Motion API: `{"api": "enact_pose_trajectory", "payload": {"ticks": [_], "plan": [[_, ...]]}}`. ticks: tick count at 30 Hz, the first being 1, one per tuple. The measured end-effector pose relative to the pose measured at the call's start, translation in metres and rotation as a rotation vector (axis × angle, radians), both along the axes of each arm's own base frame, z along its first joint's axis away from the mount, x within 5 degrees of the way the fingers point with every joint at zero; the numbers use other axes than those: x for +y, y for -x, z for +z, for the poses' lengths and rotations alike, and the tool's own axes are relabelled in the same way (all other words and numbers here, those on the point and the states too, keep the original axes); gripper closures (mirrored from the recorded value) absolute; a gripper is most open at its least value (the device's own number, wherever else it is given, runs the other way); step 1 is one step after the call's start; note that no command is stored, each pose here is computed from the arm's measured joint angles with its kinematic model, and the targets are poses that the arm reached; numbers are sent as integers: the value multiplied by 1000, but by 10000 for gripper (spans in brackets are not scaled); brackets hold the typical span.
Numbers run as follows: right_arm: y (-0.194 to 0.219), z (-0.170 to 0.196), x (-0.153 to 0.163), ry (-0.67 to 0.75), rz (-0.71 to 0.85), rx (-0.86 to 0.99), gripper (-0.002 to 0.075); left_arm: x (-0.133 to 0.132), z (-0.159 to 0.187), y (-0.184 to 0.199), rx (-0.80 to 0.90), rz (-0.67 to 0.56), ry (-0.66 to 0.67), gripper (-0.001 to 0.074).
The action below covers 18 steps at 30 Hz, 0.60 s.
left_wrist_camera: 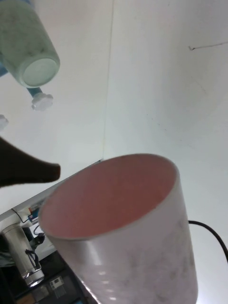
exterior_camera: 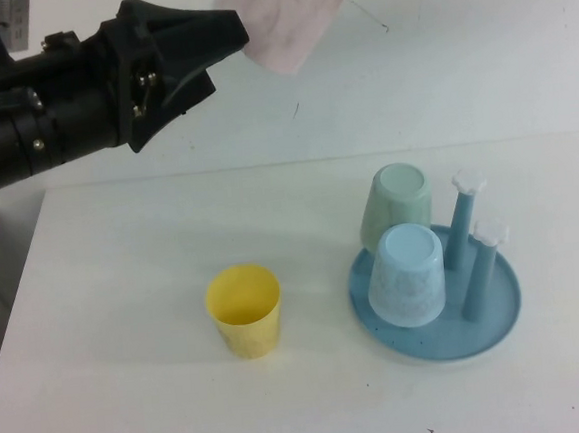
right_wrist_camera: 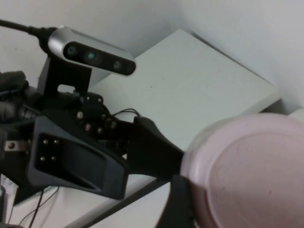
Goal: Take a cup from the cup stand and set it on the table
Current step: Hand over the cup
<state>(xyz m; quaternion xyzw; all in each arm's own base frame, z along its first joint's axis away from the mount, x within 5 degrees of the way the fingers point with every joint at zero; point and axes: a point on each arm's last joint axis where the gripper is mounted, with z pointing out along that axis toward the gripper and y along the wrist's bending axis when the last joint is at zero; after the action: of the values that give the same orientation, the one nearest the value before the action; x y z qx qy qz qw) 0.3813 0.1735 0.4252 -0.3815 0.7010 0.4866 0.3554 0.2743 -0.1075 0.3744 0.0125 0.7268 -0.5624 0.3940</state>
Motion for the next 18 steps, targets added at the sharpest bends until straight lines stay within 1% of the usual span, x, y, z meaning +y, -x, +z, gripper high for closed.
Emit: {"api": "enact_pose_trajectory", "payload": {"ticks": [7, 9, 10, 11, 12, 14, 16, 18], "plan": [[2, -7, 19, -30, 53, 30, 165, 0, 0, 1, -11, -8, -5, 127], [4, -7, 24, -40, 68, 35, 164, -1, 0, 1, -20, -13, -11, 148], [5, -7, 27, -46, 74, 38, 164, -1, 0, 1, -28, -15, -15, 174], [5, -7, 28, -47, 80, 34, 165, -1, 0, 1, -35, -20, -19, 202], [6, -7, 30, -48, 86, 29, 164, -1, 0, 2, -42, -26, -21, 248], [6, -9, 31, -47, 92, 23, 164, -2, 1, 2, -59, -36, -30, 364], [5, -10, 33, -53, 95, 29, 165, -2, 1, 3, -79, -47, -43, 496], [3, -10, 32, -69, 86, 36, 188, -3, 0, 5, -93, -67, -52, 601]]}}
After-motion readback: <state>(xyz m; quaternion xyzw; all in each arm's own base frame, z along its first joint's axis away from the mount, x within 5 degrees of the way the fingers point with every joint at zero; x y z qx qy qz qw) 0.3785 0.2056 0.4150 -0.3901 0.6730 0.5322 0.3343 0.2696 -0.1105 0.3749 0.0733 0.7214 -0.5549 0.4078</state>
